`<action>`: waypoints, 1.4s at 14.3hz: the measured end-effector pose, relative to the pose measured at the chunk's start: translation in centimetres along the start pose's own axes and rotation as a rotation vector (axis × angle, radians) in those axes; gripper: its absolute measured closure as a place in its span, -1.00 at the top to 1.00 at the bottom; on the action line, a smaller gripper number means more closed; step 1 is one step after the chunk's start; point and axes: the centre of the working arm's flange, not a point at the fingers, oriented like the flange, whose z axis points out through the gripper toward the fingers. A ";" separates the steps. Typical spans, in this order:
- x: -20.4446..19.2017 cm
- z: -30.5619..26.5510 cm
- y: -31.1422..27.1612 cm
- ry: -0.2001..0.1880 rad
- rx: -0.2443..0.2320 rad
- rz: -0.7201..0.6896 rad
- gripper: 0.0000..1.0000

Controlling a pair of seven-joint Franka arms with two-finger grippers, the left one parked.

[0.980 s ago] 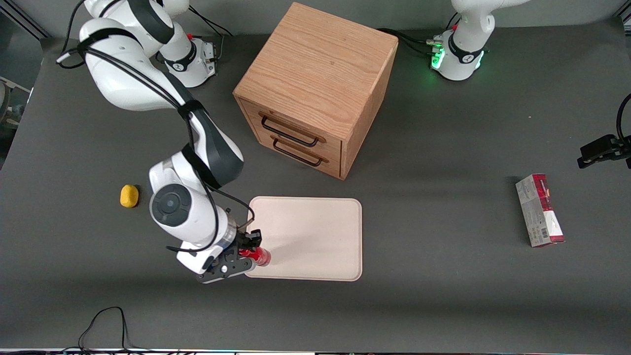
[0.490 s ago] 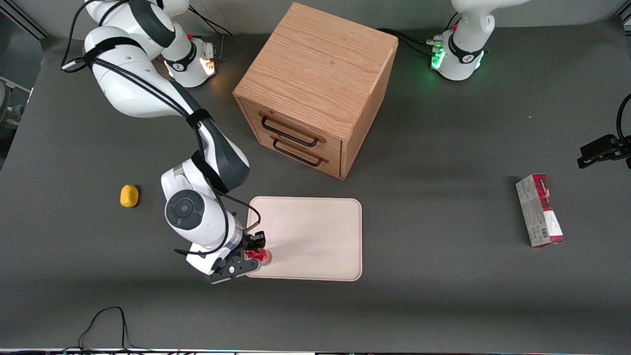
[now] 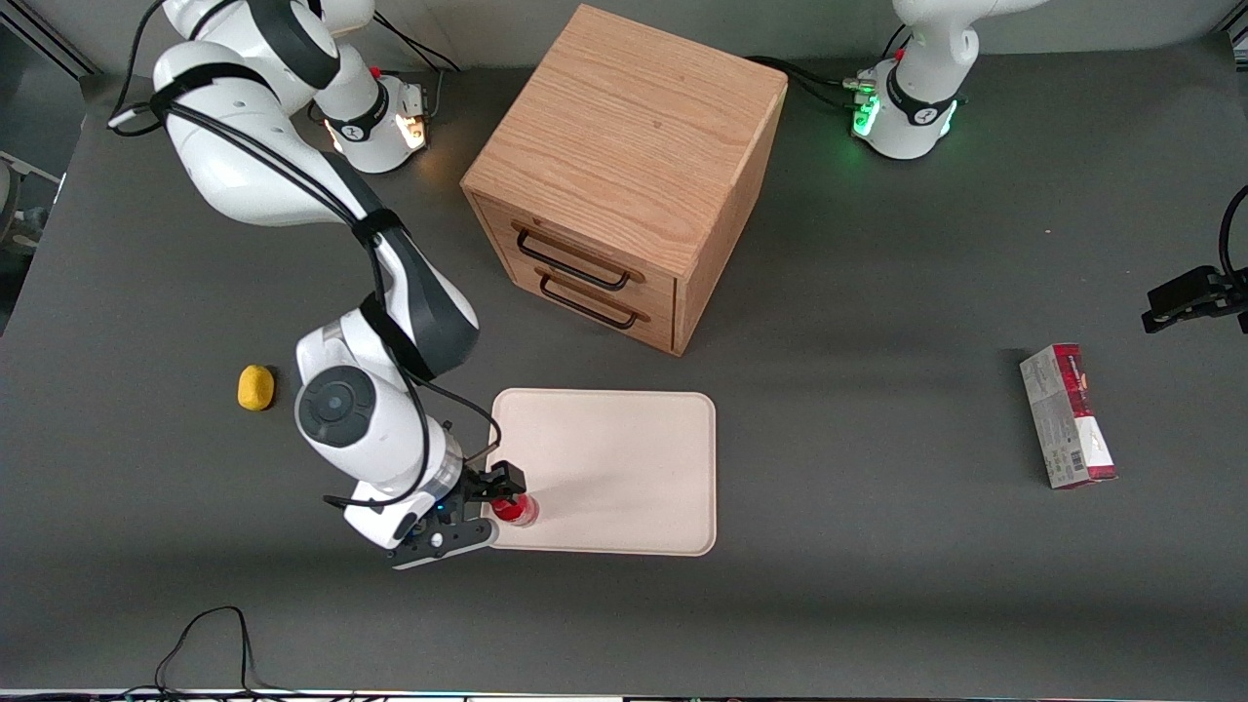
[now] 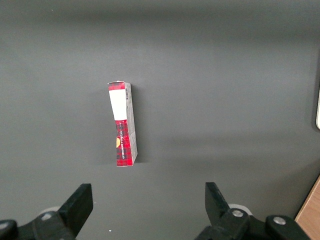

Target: Place coke bottle on tray

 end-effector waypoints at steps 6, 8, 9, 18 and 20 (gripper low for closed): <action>-2.4 -13.1 6.6 -0.113 -0.043 0.126 1.00; -4.8 -16.8 9.2 -0.122 -0.033 0.195 1.00; -6.6 -18.5 11.0 -0.116 -0.028 0.236 1.00; -25.8 -25.8 20.0 -0.125 -0.039 0.308 1.00; -25.8 -25.4 20.1 -0.133 -0.045 0.307 1.00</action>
